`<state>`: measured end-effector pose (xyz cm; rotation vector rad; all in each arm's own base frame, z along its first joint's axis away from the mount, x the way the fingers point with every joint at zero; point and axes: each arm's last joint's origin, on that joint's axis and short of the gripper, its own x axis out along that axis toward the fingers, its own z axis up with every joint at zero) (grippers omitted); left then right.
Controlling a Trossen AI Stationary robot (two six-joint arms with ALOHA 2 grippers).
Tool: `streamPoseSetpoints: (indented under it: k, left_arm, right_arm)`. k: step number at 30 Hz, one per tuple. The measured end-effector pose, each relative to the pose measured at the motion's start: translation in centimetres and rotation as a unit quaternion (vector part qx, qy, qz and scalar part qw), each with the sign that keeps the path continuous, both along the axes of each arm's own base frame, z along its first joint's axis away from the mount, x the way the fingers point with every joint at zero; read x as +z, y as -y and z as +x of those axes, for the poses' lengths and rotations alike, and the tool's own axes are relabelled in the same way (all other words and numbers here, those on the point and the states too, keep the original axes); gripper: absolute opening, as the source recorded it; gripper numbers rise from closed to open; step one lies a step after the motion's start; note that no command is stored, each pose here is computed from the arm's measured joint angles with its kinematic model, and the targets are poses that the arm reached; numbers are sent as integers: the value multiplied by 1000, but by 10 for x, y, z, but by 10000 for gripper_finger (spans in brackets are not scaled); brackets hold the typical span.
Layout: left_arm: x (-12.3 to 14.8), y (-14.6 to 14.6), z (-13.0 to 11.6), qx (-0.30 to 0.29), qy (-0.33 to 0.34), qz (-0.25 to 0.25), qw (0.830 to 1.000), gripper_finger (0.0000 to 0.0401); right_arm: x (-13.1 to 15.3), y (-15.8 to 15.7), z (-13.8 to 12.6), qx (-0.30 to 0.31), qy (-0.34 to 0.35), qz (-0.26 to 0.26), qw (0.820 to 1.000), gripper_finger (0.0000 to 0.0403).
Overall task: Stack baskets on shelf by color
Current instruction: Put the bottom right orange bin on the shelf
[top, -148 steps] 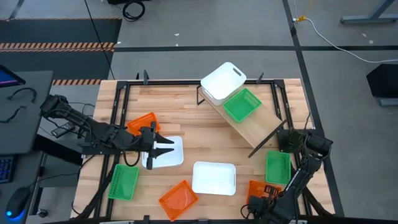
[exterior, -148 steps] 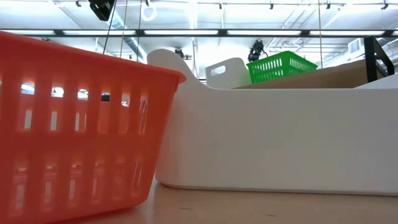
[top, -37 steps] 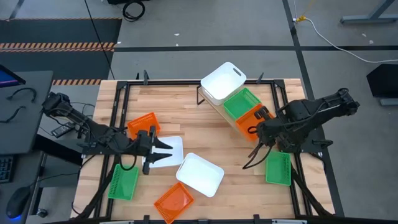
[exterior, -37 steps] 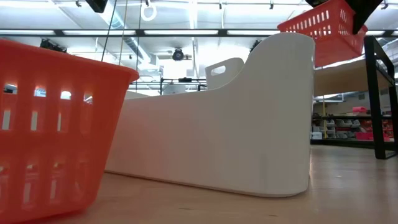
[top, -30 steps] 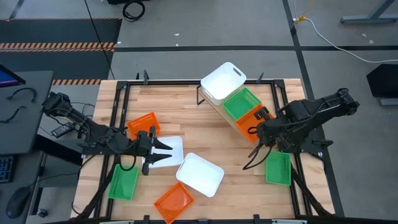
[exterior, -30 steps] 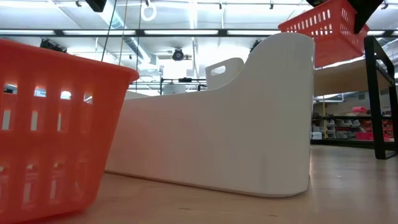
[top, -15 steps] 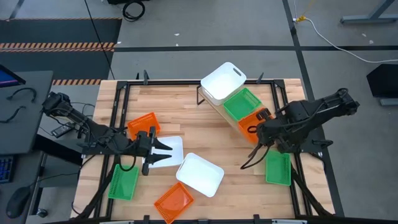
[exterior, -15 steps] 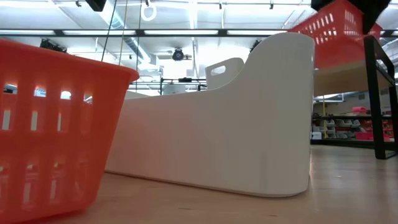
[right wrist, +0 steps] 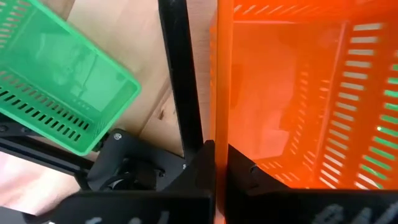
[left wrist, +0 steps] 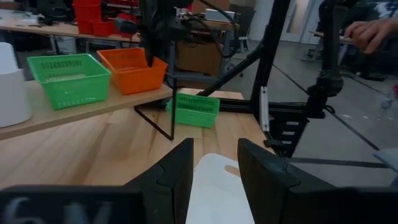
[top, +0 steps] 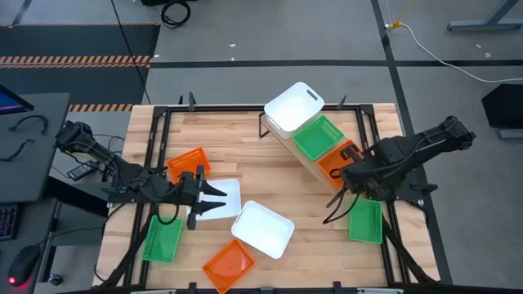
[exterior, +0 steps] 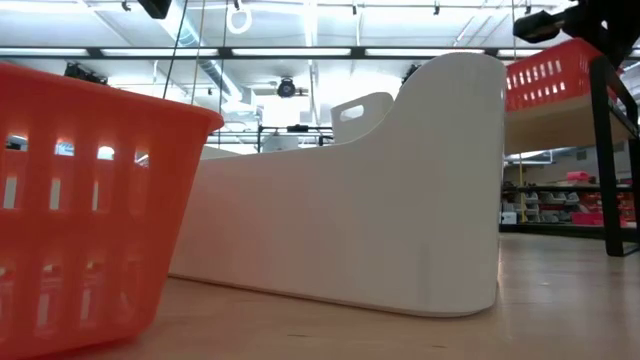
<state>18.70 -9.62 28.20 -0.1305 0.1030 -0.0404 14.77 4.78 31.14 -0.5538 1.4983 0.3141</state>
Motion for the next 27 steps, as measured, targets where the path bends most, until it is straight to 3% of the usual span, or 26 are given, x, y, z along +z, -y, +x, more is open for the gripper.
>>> streamPoseSetpoints:
  k: [27]
  left_arm:
    - [0,0,0,5,0,-5,1000,133]
  right_arm:
    - [0,-13,3,-4,30,25,999,12]
